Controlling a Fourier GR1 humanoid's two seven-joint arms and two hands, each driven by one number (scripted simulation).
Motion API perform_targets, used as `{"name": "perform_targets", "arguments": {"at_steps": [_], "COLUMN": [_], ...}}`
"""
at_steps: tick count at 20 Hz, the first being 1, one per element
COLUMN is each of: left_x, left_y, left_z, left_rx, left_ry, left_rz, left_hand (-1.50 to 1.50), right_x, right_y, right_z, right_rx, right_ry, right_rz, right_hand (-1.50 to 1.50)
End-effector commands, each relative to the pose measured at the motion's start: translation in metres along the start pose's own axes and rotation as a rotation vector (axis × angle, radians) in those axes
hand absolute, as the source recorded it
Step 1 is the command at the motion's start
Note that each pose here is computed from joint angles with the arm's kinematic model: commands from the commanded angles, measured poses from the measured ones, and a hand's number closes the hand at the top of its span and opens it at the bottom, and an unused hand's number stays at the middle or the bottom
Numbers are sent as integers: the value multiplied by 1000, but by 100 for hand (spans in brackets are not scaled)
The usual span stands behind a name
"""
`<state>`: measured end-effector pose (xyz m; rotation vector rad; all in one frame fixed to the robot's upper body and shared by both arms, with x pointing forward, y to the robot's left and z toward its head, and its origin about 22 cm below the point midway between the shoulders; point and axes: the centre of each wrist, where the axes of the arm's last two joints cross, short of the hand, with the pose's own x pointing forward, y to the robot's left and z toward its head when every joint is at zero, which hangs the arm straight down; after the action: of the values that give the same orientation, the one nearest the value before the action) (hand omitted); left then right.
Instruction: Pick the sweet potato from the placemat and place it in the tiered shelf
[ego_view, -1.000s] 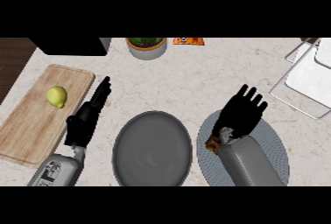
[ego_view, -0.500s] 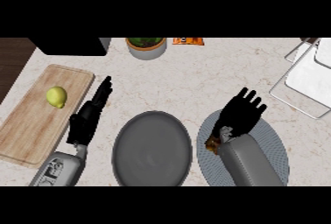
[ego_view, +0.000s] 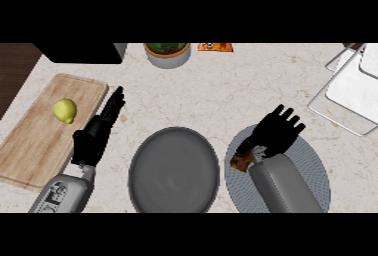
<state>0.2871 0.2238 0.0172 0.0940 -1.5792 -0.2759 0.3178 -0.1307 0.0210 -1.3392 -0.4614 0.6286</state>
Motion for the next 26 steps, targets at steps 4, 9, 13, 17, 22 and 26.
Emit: {"name": "perform_targets", "arguments": {"at_steps": [4,9,13,17,22,26], "left_x": [-10,-12,2,2,3,0], "left_y": [2,-7,-7,-2,-15,-9], "left_z": [0,-2,-3,6,-6,-2], "left_rx": [17,16,2,-7,1,5], "left_ry": [9,7,-3,-3,4,4], "left_rz": [-3,6,-2,2,-1,4], "left_hand": [0,0,0,0,0,0], "right_x": [2,1,-7,-4,-6,-12], "right_y": [8,13,33,28,38,47], "right_z": [3,1,7,1,0,11], "right_rx": [2,20,27,45,60,120], "right_ry": [228,237,233,247,255,225], "right_rz": [37,52,56,39,54,143], "right_hand": [-150,-150,-150,-150,-150,150]}}
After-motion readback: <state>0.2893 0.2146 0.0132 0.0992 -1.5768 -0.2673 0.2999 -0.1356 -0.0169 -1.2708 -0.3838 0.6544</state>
